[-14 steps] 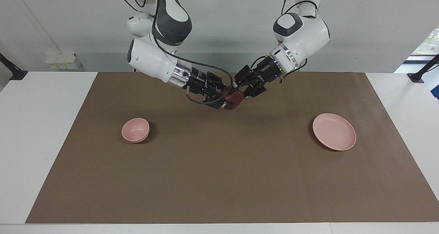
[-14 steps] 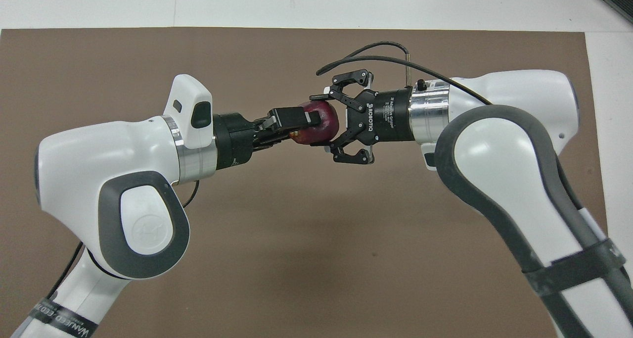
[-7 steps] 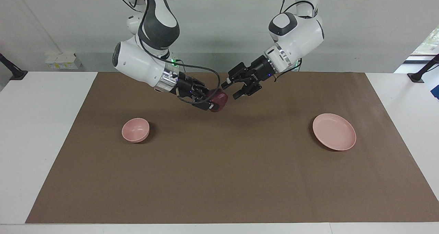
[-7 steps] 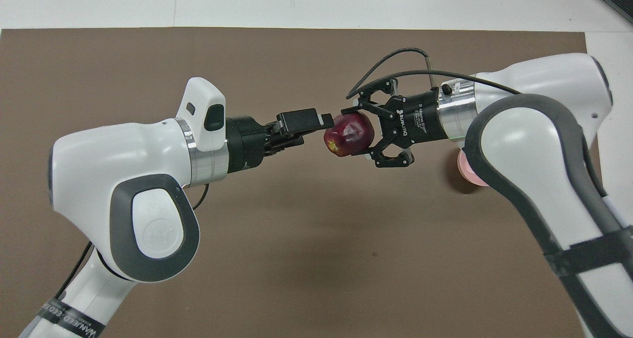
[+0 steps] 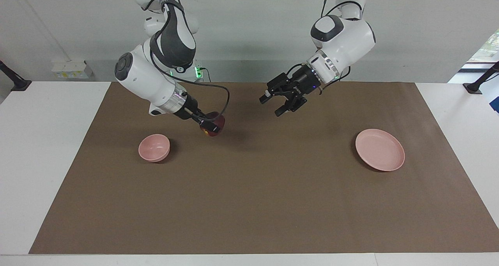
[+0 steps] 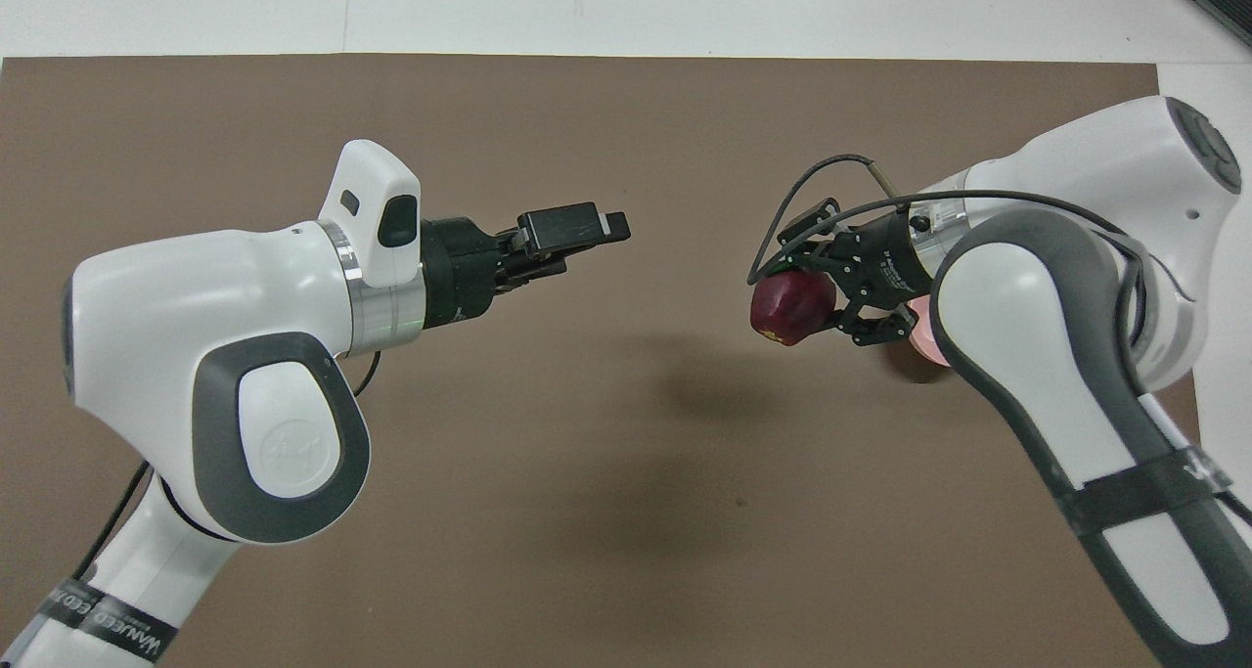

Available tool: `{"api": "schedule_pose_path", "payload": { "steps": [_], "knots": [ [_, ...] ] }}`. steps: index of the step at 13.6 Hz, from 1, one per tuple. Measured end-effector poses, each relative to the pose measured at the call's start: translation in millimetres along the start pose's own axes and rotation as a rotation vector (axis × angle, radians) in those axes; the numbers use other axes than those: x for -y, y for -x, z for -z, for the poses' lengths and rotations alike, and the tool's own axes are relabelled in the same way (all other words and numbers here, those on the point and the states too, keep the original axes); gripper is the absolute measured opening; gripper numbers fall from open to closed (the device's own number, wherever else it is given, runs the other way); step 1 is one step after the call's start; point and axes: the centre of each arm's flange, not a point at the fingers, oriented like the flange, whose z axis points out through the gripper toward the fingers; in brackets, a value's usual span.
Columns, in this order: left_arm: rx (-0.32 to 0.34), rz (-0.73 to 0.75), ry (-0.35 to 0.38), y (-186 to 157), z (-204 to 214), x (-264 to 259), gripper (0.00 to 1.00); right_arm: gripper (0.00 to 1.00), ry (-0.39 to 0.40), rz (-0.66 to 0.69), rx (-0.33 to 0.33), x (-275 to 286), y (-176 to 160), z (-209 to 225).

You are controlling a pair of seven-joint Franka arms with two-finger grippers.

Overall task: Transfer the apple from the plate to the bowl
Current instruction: 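Lower the apple into the small pink cup with the right gripper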

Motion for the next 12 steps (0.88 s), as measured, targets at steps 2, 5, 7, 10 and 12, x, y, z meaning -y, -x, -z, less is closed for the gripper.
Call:
{"api": "schedule_pose_path", "payload": {
  "steps": [2,5,7,10,12],
  "knots": [
    [0.049,-0.125,-0.141,-0.9,1.1,10.1,1.0,0.75,0.083,0.138,-0.058,-23.5,-17.6,2.0],
    [0.124,-0.297,-0.396,-5.9,8.1,36.0,1.0,0.75,0.227,0.362,-0.139,-49.7,-40.3,13.8],
    [0.197,-0.305,-0.491,-7.7,15.3,56.0,1.0,0.75,0.301,0.472,-0.159,-56.6,-45.8,14.8],
    [0.215,-0.261,-0.551,-24.0,36.8,84.7,1.0,0.75,0.335,0.533,-0.144,-73.8,-62.6,9.4],
    [0.197,-0.289,-0.622,-34.2,49.0,96.1,1.0,0.75,0.355,0.552,-0.16,-86.5,-77.2,11.9]
  ]
}}
